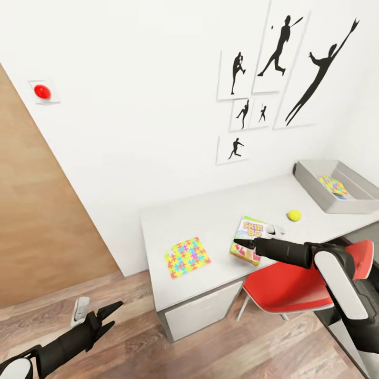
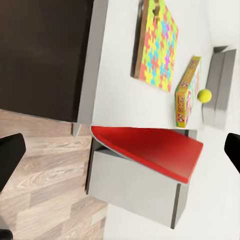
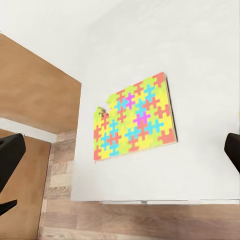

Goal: Put all the toys in the child's room - the three board games (two on the bed and one on the table), the two jigsaw puzzles on the table, and the tennis ball on the table - inside the toy box on the table in the child's room.

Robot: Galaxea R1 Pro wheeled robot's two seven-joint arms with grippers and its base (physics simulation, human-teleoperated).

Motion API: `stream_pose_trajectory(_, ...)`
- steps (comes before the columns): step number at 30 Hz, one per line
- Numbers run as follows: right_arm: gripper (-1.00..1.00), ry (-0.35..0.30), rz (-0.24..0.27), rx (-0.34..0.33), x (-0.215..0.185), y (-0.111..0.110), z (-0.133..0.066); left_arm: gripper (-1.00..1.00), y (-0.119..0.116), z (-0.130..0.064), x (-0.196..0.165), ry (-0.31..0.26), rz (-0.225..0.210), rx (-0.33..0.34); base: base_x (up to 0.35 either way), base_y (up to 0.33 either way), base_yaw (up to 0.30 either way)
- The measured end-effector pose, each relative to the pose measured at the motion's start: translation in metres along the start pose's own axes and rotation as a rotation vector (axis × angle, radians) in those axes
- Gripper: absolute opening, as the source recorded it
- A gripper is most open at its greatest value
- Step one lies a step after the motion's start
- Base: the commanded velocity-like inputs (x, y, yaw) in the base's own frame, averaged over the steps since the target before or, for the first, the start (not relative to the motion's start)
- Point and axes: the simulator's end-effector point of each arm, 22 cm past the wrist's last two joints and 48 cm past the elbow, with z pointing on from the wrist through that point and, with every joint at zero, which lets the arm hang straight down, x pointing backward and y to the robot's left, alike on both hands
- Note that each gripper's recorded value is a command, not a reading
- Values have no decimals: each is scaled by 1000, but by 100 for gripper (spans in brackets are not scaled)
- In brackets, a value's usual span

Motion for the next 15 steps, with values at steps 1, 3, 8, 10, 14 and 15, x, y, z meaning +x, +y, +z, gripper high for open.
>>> stream_pose_trajectory(1,100,5,0,-8,3,4,3,100,2,0,0,-4,-3,-3,271,78,0)
stream_pose_trajectory(3,100,11,0,-16,5,8,6,100,4,0,-1,-7,-5,-7,283,37,0)
stream_pose_trajectory(8,100,28,-3,-33,12,17,13,100,9,0,-2,-15,-10,-15,291,-42,10)
stream_pose_trajectory(10,100,42,-7,-44,18,22,18,100,12,1,-1,-17,-6,-24,214,-56,90)
stream_pose_trajectory(14,100,66,-14,-59,27,31,25,100,17,2,-1,-19,9,-44,140,-37,157)
stream_pose_trajectory(15,100,74,-14,-64,30,33,27,100,19,2,-1,-20,14,-50,97,-26,199)
